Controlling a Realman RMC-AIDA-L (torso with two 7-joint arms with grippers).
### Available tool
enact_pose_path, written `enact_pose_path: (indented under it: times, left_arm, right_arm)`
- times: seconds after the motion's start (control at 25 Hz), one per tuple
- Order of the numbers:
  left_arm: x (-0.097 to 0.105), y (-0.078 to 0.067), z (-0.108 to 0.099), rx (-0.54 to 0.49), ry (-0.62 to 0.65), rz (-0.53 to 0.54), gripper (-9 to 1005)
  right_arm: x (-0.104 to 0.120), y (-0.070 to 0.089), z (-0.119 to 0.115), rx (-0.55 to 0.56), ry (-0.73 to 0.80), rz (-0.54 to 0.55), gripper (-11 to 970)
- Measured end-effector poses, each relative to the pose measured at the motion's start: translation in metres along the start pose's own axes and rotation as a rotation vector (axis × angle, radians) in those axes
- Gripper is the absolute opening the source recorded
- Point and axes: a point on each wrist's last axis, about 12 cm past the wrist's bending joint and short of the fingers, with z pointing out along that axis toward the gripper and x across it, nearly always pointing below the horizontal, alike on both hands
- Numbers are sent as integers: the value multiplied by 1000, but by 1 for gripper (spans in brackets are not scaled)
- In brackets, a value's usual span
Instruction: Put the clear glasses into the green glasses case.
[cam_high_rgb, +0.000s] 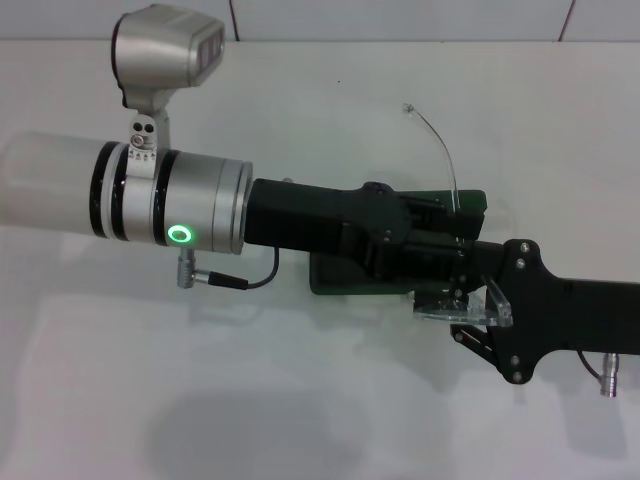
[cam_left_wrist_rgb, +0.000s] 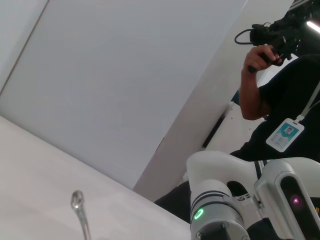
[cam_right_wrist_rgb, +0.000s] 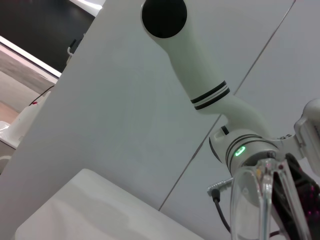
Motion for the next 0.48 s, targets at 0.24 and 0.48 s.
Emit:
enact_pose_path:
  times: [0.24, 0.48]
  left_arm:
    - [0, 0, 0, -2, 3, -3, 592]
    - [-11, 0, -26, -54, -121, 36, 592]
  right_arm:
    - [0, 0, 0, 0, 0, -1, 20]
    - [-1, 1, -5, 13, 1, 0, 20]
